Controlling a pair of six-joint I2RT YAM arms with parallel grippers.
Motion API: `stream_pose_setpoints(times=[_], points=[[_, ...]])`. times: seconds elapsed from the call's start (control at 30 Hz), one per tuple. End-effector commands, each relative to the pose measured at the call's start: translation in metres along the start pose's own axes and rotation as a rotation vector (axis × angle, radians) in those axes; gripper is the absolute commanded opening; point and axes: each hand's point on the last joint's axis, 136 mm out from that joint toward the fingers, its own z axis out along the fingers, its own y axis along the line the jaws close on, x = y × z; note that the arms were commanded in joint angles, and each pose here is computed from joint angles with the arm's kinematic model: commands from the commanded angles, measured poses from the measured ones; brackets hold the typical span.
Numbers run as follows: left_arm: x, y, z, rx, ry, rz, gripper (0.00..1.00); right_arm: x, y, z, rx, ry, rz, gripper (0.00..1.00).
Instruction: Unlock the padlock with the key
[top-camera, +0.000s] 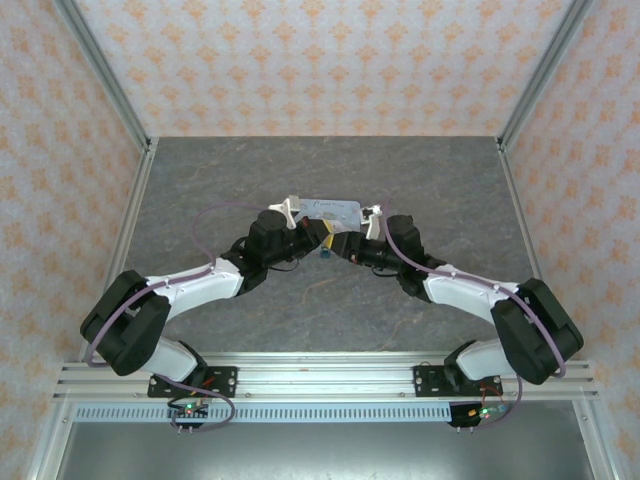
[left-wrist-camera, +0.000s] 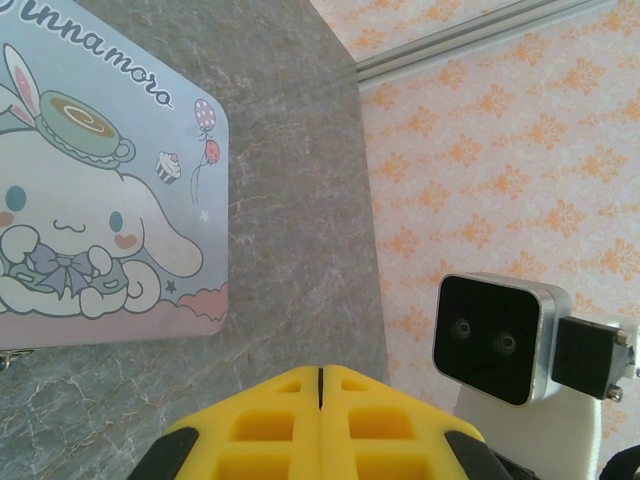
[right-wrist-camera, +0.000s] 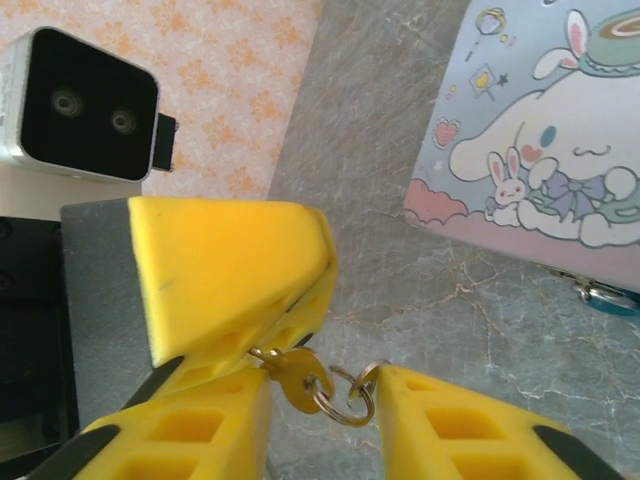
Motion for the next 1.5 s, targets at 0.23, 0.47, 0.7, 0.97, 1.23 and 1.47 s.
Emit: stream_pose_setpoints(times=[0.23,0.47,0.7,0.97,1.23,1.47], points=[[0.005,-0.011,-0.004,0.038,0.013,0.009,0.0,-0.023,0.021,0.001,-0.061,-0.064,-0.043,0.0],[-0.006,-0.006,-0.011,-0.062,-0.026,-0.045,0.54,-0.014,0.005,-0.005,0.021,-0.044,-0.08,0.0],[-0.007,-0.012,-0.026,-0.218,0.023,-0.188,0.78,-0.009,-0.019,-0.029,0.218,-0.039,-0.242,0.0],[0.024,0.007,-0.012,-0.294,0.136,-0.48,0.62,-0.021,-0.015,-0.046,0.337,-0.138,-0.435,0.0],[0.034,0.013,-0.002,-0.274,0.132,-0.593,0.5,-0.023,-0.001,-0.041,0.331,-0.183,-0.5,0.0],[0.033,0.016,0.003,-0.275,0.121,-0.617,0.49,-0.021,-0.001,-0.034,0.316,-0.171,-0.494,0.0]])
